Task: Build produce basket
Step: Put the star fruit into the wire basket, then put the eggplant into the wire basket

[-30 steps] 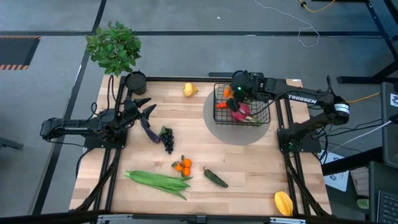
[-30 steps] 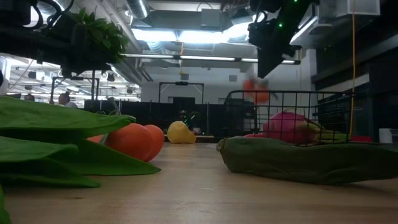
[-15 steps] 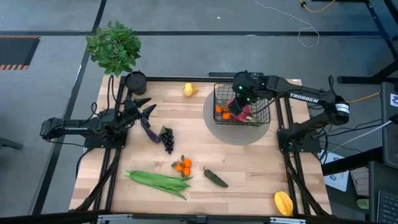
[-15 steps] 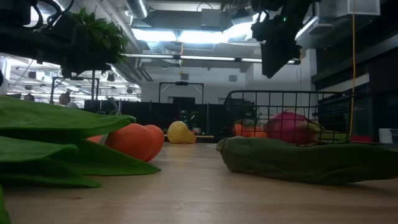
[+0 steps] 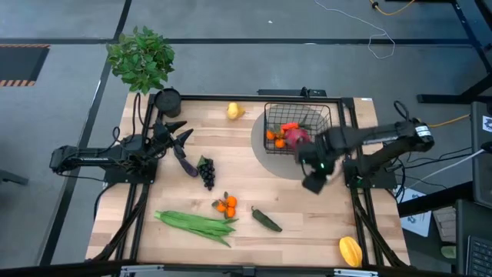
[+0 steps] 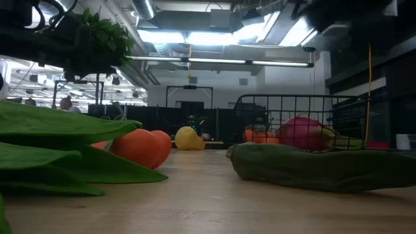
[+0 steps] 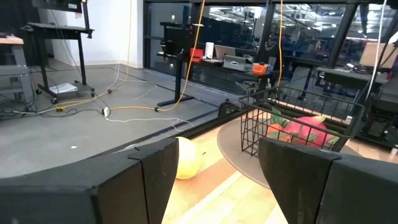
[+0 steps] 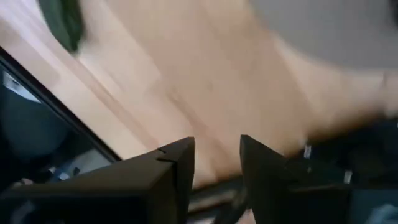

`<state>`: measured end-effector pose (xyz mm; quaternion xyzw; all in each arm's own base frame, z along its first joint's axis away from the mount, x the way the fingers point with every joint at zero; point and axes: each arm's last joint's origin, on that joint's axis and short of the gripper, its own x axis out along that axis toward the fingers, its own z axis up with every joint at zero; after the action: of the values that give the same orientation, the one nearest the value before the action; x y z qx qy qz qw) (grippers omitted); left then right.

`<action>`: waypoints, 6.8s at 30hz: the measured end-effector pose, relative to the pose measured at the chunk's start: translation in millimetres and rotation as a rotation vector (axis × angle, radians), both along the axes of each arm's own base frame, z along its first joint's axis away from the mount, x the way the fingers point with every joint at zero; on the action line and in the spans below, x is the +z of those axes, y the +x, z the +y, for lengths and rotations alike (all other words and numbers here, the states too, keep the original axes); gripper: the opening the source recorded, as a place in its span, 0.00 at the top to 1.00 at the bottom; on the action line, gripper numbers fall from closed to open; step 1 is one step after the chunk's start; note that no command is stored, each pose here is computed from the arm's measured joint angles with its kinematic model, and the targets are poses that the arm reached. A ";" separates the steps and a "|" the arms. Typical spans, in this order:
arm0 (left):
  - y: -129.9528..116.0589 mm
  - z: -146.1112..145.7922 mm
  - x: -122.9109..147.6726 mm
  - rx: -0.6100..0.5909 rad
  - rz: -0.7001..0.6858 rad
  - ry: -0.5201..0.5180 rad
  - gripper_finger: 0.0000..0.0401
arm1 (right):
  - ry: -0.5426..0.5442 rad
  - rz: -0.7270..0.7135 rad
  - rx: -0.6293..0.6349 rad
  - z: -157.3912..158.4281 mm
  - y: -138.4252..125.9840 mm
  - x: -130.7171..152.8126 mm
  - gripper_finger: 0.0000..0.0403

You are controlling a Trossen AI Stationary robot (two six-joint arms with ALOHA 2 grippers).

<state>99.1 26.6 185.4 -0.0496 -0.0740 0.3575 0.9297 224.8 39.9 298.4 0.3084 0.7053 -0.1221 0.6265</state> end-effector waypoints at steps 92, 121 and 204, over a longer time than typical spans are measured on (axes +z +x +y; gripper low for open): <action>-1.2 -0.1 7.4 0.011 -0.030 0.065 0.47 | 0.293 0.499 0.113 195.7 -42.2 -160.4 0.97; -1.3 -0.1 7.2 0.016 -0.007 0.087 0.47 | -1.112 -0.066 0.353 8.6 60.4 19.2 0.99; 0.3 -1.3 5.3 -0.067 -0.117 -0.056 0.47 | -0.582 -0.470 0.215 -7.5 6.2 -13.4 0.64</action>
<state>99.4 25.3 190.7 -0.0988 -0.1166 0.3244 0.9335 231.0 32.4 285.0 0.0616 0.5065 -0.1768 0.8417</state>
